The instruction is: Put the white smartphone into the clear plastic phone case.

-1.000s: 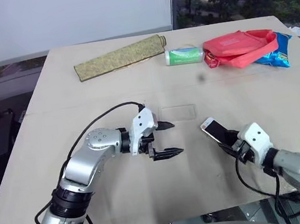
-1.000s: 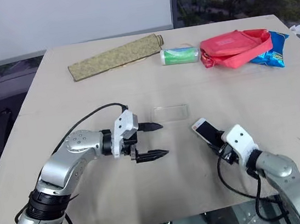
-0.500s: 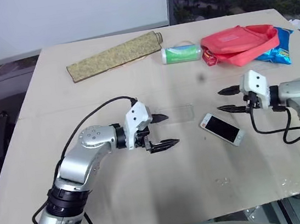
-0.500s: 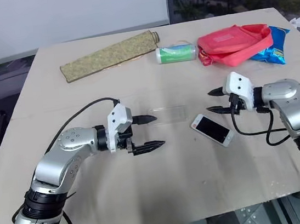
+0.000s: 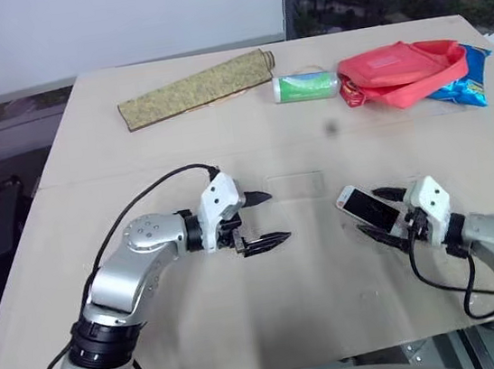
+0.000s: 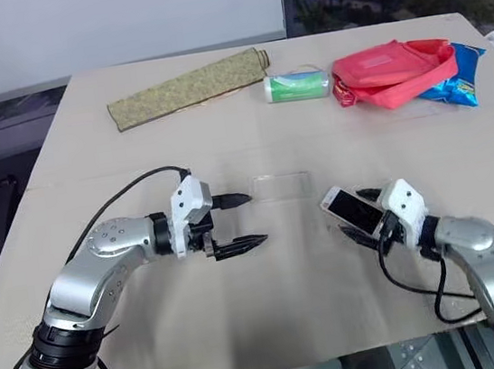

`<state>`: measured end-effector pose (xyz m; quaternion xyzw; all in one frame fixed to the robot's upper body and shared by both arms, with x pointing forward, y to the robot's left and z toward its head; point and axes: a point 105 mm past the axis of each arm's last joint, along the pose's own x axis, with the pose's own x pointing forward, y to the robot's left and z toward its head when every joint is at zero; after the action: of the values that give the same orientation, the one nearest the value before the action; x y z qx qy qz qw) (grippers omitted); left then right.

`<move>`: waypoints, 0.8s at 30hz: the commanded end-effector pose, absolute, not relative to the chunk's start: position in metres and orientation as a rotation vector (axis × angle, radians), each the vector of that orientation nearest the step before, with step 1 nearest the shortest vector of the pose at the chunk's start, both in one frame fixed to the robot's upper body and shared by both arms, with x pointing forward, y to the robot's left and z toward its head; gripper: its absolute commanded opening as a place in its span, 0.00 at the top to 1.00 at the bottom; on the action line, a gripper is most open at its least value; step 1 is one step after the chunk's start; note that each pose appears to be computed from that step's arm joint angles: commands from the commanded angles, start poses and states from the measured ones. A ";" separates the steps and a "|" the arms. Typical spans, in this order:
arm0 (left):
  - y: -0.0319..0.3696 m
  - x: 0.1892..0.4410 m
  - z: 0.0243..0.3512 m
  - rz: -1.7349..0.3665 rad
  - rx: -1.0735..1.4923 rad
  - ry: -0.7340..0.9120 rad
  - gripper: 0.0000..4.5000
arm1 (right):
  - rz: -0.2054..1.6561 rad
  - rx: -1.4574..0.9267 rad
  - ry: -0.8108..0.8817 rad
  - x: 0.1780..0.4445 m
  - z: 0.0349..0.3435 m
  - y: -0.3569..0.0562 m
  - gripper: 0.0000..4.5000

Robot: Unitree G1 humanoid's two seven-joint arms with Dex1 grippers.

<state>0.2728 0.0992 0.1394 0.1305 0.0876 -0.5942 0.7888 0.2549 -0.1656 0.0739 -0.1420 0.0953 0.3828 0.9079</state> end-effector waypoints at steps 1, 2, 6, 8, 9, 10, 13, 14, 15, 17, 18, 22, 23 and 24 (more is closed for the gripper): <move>0.093 0.273 0.150 -1.346 0.307 0.152 0.00 | 0.687 -0.328 0.161 0.257 0.077 -0.171 0.02; 0.092 0.273 0.150 -1.355 0.310 0.153 0.00 | 0.672 -0.315 0.171 0.257 0.075 -0.172 0.02; 0.090 0.276 0.153 -1.381 0.323 0.151 0.00 | 0.637 -0.235 0.235 0.258 0.066 -0.177 0.02; 0.089 0.276 0.154 -1.385 0.324 0.150 0.00 | 0.637 -0.238 0.246 0.260 0.065 -0.179 0.02; 0.088 0.277 0.154 -1.388 0.324 0.150 0.00 | 0.636 -0.248 0.246 0.263 0.066 -0.182 0.02; 0.088 0.277 0.154 -1.391 0.324 0.149 0.00 | 0.628 -0.248 0.249 0.267 0.067 -0.185 0.02; 0.087 0.276 0.154 -1.393 0.322 0.149 0.00 | 0.646 -0.240 0.311 0.273 0.064 -0.193 0.02; 0.086 0.276 0.153 -1.393 0.321 0.149 0.00 | 0.660 -0.241 0.340 0.273 0.062 -0.195 0.02; 0.086 0.276 0.153 -1.392 0.321 0.149 0.00 | 0.670 -0.244 0.361 0.273 0.061 -0.196 0.02; 0.086 0.275 0.152 -1.391 0.318 0.150 0.00 | 0.690 -0.244 0.413 0.272 0.057 -0.199 0.02; 0.086 0.275 0.152 -1.389 0.317 0.150 0.00 | 0.725 -0.251 0.438 0.268 0.055 -0.197 0.02; 0.086 0.273 0.151 -1.378 0.312 0.148 0.00 | 0.864 -0.351 0.522 0.246 0.042 -0.195 0.02; 0.086 0.273 0.151 -1.378 0.312 0.148 0.00 | 0.873 -0.363 0.528 0.244 0.040 -0.196 0.02; 0.086 0.273 0.151 -1.377 0.311 0.147 0.00 | 0.872 -0.364 0.534 0.243 0.038 -0.197 0.07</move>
<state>0.2761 0.0898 0.1418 0.1319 0.0907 -0.6280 0.7616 0.2595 -0.1922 0.0668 -0.1726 0.1930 0.4040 0.8774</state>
